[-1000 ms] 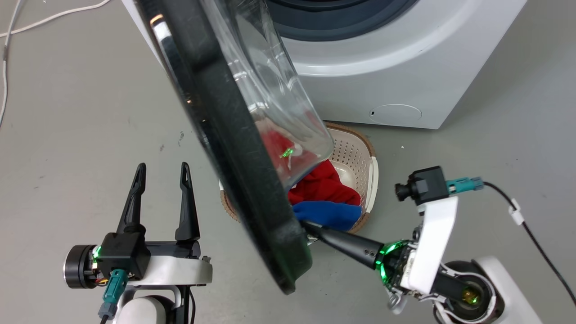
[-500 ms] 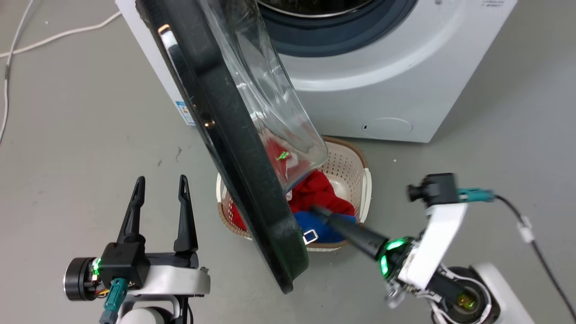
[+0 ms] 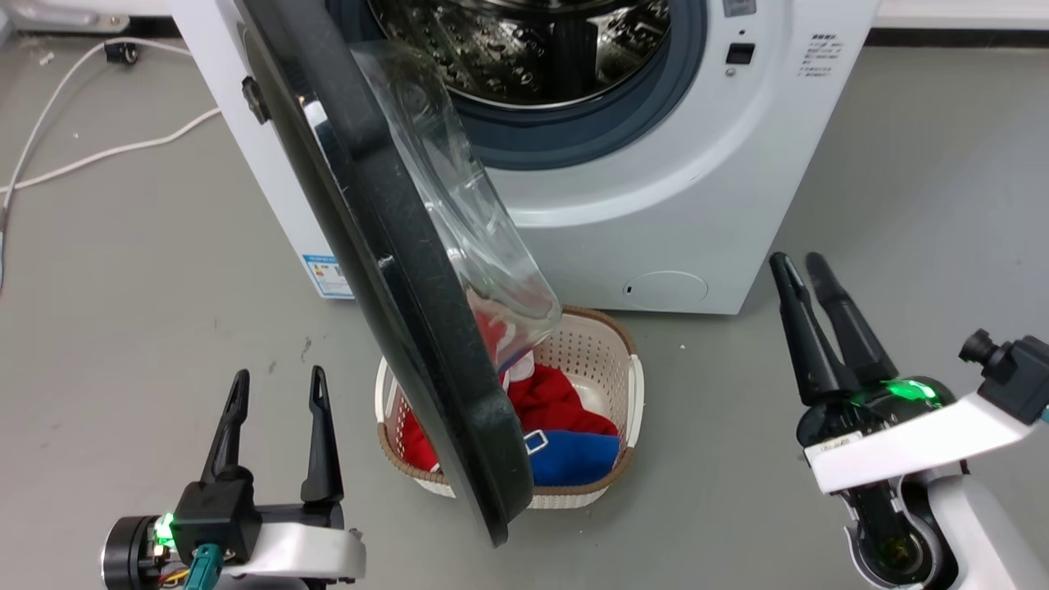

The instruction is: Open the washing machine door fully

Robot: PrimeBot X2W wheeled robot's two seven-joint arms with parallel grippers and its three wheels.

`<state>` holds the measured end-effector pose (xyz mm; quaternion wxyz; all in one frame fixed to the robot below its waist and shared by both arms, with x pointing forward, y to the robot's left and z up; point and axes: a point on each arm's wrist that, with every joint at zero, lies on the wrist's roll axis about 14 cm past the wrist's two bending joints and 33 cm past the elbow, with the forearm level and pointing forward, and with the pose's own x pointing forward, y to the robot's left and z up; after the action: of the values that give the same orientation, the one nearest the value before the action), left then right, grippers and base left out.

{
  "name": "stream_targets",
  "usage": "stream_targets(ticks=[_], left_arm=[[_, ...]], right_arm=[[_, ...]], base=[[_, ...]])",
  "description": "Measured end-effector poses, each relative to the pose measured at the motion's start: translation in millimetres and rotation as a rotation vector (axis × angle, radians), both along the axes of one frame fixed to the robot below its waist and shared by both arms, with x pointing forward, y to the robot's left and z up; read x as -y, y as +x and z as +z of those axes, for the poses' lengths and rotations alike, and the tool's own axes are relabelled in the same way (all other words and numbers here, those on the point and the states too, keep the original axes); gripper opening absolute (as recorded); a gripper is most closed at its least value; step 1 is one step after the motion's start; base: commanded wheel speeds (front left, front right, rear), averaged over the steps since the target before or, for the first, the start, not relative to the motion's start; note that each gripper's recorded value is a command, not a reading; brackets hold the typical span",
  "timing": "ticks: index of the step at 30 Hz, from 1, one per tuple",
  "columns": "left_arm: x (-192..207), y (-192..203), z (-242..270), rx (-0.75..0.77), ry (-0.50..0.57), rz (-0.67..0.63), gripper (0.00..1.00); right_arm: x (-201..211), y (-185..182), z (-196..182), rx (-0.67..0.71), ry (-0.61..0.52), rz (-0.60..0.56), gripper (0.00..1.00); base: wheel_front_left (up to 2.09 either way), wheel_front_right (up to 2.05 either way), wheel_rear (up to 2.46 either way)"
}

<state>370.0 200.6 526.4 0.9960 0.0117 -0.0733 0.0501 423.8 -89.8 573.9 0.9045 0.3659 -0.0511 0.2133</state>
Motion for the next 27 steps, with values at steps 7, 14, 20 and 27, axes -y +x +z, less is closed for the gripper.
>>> stream_targets(ticks=[7,14,20,27], left_arm=[[1.3,-8.9,3.5,0.01,0.002,-0.004,1.0],[3.9,-12.3,6.1,0.018,0.005,-0.013,1.0],[4.6,-13.9,6.9,0.02,0.005,-0.015,1.0],[5.4,-16.4,6.9,0.02,0.004,-0.021,1.0]], right_arm=[[48.3,-4.8,14.8,0.17,-0.268,-0.216,1.0],[71.9,-23.2,20.5,0.231,-0.449,-0.375,1.0],[80.3,-39.2,0.5,0.19,-0.567,-0.411,1.0],[81.1,-57.4,-29.8,0.103,-0.617,-0.405,1.0]], base=[[0.0,0.0,0.0],[0.0,0.0,0.0],[0.0,0.0,0.0],[0.0,0.0,0.0]])
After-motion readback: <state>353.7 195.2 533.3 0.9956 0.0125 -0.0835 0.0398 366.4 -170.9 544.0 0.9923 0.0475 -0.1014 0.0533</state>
